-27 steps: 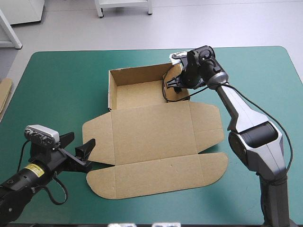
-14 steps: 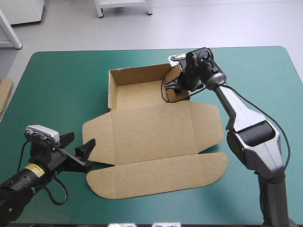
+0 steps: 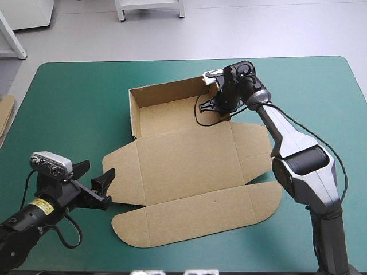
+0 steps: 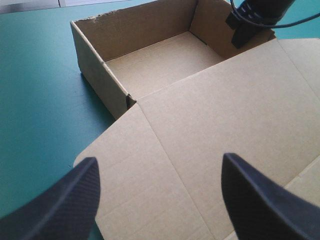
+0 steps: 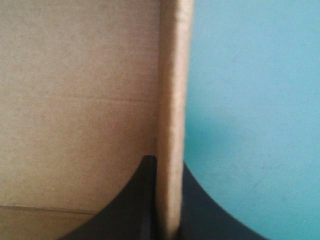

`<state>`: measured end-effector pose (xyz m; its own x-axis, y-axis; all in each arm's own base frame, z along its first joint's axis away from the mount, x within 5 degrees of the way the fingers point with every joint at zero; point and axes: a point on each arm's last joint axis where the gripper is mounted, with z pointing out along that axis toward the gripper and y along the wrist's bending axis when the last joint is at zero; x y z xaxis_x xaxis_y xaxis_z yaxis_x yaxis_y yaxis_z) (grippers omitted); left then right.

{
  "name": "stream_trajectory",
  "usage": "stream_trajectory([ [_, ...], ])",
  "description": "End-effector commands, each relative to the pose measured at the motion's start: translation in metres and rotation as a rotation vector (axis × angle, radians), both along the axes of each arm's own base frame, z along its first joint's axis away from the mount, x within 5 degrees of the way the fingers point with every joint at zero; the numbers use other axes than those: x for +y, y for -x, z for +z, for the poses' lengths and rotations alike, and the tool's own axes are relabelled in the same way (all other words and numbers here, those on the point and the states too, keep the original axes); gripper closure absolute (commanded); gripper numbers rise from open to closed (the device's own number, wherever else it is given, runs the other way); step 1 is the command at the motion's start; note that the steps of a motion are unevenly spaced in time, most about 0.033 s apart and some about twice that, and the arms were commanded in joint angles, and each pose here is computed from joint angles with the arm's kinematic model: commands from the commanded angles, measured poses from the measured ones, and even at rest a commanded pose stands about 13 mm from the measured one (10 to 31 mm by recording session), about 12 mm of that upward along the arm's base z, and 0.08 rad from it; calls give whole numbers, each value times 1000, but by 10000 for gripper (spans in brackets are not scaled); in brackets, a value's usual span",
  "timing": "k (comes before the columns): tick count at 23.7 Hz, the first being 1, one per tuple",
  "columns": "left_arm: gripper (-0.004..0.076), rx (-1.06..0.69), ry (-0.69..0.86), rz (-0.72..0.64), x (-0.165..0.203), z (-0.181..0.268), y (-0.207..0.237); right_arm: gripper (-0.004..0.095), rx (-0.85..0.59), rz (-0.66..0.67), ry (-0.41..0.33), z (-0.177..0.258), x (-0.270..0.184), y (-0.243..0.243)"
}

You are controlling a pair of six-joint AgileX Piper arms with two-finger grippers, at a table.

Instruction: Fold the box

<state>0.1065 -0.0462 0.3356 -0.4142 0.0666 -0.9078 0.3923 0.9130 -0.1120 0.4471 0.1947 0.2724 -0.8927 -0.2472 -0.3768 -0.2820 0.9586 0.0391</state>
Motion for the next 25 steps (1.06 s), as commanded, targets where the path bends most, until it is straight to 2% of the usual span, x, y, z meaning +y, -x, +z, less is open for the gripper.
stream_trajectory([
  [1, 230, -78, 38, 13, 0, 14, -1, 912, -108, 4, -5, 49, -12, 11],
  [5, 230, -78, 38, 13, 0, 14, -1, 912, -109, -53, -10, 52, -38, 3],
  [10, 230, -81, 37, 14, 0, 14, -1, 911, -119, -174, -30, 64, -104, -6],
  [13, 230, -81, 37, 14, 0, 14, -1, 911, -61, -261, -8, 51, -158, -8],
  [16, 230, -81, 37, 14, 0, 14, -1, 912, -38, -292, 22, 46, -186, -4],
  [25, 230, -86, 34, 15, 0, 14, -2, 912, -54, -459, 31, 54, -261, 6],
])
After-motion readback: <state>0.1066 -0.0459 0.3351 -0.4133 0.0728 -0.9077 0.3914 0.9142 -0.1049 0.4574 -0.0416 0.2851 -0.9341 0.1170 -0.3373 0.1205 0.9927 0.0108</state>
